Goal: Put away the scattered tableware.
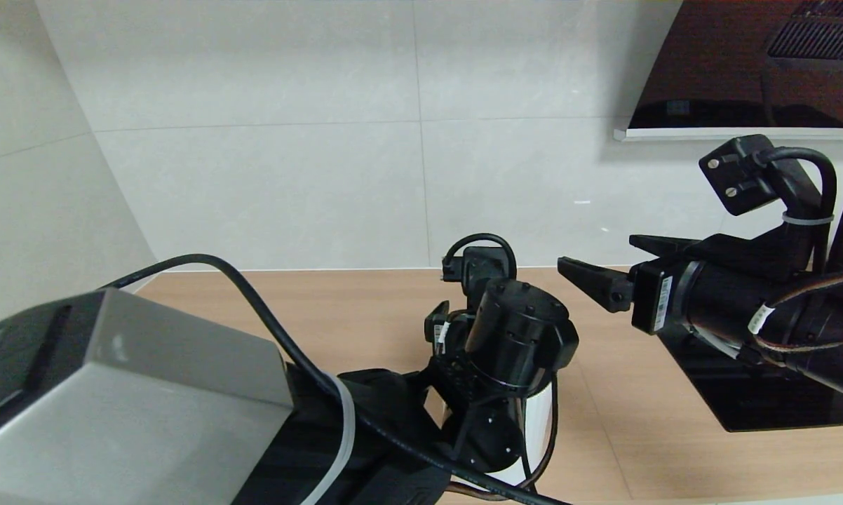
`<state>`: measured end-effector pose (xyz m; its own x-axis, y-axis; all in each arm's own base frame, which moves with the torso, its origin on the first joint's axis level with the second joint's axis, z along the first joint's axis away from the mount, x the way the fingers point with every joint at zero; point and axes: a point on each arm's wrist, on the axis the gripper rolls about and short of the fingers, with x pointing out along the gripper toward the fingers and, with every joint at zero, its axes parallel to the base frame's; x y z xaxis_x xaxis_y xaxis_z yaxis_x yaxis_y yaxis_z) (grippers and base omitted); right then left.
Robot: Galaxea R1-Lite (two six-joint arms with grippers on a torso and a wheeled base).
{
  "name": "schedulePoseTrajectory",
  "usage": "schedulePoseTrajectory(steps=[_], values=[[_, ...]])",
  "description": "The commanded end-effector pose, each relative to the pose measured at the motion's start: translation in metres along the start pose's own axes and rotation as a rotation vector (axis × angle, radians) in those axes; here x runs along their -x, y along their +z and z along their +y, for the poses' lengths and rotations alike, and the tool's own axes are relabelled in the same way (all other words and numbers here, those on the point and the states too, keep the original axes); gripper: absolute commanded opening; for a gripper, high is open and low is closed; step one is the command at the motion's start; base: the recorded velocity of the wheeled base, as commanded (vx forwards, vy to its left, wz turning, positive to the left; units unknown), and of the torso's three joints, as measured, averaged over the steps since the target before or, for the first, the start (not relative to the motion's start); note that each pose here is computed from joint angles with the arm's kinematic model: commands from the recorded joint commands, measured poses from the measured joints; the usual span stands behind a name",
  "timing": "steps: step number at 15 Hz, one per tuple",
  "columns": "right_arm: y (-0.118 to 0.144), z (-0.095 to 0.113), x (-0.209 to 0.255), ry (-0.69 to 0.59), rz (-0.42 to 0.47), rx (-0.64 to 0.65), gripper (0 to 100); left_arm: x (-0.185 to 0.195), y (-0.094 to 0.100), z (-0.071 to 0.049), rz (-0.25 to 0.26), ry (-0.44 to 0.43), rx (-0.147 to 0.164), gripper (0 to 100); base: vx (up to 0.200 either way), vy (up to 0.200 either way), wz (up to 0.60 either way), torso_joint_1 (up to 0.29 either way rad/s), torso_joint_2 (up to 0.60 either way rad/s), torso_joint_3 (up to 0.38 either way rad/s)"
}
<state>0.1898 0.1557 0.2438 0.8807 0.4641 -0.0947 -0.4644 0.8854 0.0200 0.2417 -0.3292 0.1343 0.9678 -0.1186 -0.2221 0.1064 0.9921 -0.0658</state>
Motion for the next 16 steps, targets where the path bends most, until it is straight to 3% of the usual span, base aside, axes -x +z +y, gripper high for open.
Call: schedulePoseTrajectory(steps=[1, 3, 4, 6, 7, 8, 9, 11, 12, 13, 14, 16], values=[[-0.001, 0.000, 0.000, 0.000, 0.002, 0.001, 100, 0.000, 0.001, 0.000, -0.003, 0.000, 0.005, 100, 0.000, 0.000, 0.00, 0.000, 0.00, 0.000], [-0.002, 0.000, -0.001, 0.000, 0.007, 0.002, 100, 0.003, 0.004, 0.002, -0.009, -0.001, 0.011, 100, 0.000, 0.000, 0.00, 0.000, 0.00, 0.000], [-0.001, 0.000, -0.001, 0.000, 0.005, 0.001, 100, 0.008, 0.015, 0.004, -0.029, -0.008, 0.041, 100, 0.000, 0.000, 0.00, 0.000, 0.00, 0.000], [0.000, 0.000, 0.000, 0.000, -0.001, 0.000, 100, 0.038, 0.060, 0.021, -0.137, -0.071, 0.161, 100, 0.000, 0.000, 0.00, 0.000, 0.00, 0.000], [0.002, -0.003, 0.000, -0.010, -0.008, -0.004, 100, 0.055, 0.080, 0.034, -0.183, -0.131, 0.203, 100, 0.000, 0.000, 0.00, 0.000, 0.00, 0.000], [0.003, -0.007, 0.002, -0.027, -0.016, -0.009, 100, 0.074, 0.096, 0.050, -0.215, -0.198, 0.213, 100, 0.000, 0.000, 0.00, 0.000, 0.00, 0.000], [0.009, -0.008, 0.008, -0.029, -0.042, -0.014, 100, 0.092, 0.106, 0.068, -0.234, -0.247, 0.195, 100, 0.000, 0.000, 0.00, 0.000, 0.00, 0.000], [0.020, -0.017, 0.020, -0.056, -0.091, -0.026, 100, 0.116, 0.120, 0.116, -0.286, -0.290, 0.126, 100, 0.000, 0.000, 0.00, 0.000, 0.00, 0.000], [0.021, -0.020, 0.023, -0.069, -0.099, -0.028, 100, 0.119, 0.119, 0.126, -0.289, -0.288, 0.111, 100, 0.000, 0.000, 0.00, 0.000, 0.00, 0.000], [0.021, -0.027, 0.039, -0.094, -0.121, -0.038, 100, 0.132, 0.115, 0.158, -0.307, -0.256, 0.079, 100, 0.000, 0.000, 0.00, 0.000, 0.00, 0.000], [0.019, -0.036, 0.063, -0.115, -0.150, -0.038, 100, 0.140, 0.108, 0.189, -0.316, -0.180, 0.077, 100, 0.000, 0.000, 0.00, 0.000, 0.00, 0.000], [0.014, -0.048, 0.100, -0.176, -0.202, -0.040, 100, 0.163, 0.096, 0.231, -0.353, -0.061, 0.094, 100, 0.000, 0.000, 0.00, 0.000, 0.00, 0.000]])
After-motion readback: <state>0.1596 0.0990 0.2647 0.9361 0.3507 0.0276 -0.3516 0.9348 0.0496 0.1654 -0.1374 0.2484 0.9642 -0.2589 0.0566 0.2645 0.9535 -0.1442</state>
